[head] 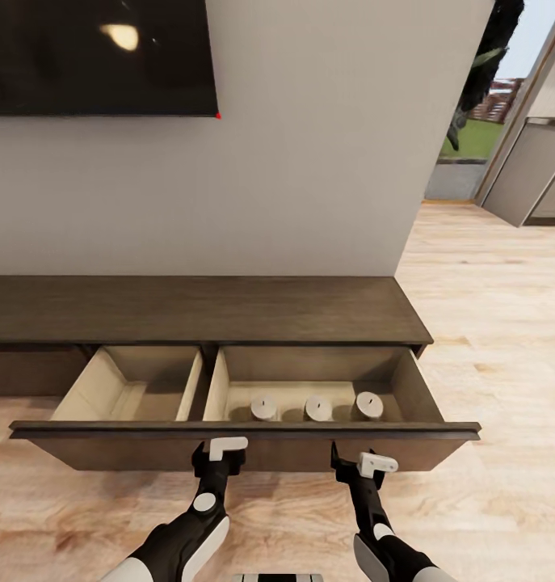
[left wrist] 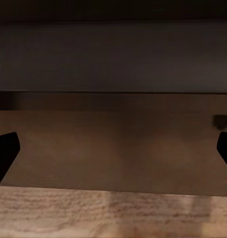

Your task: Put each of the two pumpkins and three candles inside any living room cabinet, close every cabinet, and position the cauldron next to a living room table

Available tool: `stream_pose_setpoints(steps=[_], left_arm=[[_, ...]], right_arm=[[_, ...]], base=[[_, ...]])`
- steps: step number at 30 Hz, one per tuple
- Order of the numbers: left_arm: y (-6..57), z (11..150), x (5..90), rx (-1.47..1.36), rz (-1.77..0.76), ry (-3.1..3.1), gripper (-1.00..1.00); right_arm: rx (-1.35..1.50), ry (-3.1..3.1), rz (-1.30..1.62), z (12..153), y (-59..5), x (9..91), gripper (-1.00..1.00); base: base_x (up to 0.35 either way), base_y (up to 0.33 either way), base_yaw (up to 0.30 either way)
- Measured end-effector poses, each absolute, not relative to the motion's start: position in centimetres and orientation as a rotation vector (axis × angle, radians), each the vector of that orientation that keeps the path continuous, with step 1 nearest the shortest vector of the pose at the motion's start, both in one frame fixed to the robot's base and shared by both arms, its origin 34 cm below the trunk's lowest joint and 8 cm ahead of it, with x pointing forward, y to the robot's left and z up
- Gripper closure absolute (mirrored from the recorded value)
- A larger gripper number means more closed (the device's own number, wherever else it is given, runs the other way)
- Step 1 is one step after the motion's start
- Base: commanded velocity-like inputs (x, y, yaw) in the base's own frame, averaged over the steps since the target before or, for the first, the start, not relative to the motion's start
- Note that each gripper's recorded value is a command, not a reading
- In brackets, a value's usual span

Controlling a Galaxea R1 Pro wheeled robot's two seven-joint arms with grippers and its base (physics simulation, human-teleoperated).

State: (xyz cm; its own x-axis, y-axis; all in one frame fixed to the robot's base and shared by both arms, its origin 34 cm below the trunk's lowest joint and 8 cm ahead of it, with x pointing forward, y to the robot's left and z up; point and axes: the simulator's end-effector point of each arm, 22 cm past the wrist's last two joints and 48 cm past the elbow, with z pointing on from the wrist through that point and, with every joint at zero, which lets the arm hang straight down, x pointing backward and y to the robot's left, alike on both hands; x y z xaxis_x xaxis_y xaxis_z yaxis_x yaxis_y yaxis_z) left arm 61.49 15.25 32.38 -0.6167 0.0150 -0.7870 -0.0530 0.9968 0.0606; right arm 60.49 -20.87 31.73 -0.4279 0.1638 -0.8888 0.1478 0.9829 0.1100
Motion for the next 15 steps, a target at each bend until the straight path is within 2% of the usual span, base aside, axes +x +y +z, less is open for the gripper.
stream_pose_setpoints(steps=[4, 15], left_arm=[[15.22, 32.35, 61.46, -0.027, 0.093, 2.235, -1.00], [15.04, 32.33, 61.41, -0.027, 0.087, 2.237, -1.00]], right_arm=[[0.221, 2.019, 0.017, 31.75, -20.90, 60.48, -1.00], [0.221, 2.020, 0.016, 31.73, -20.92, 60.44, -1.00]], base=[[0.083, 0.014, 0.000], [0.288, 0.087, 0.000]])
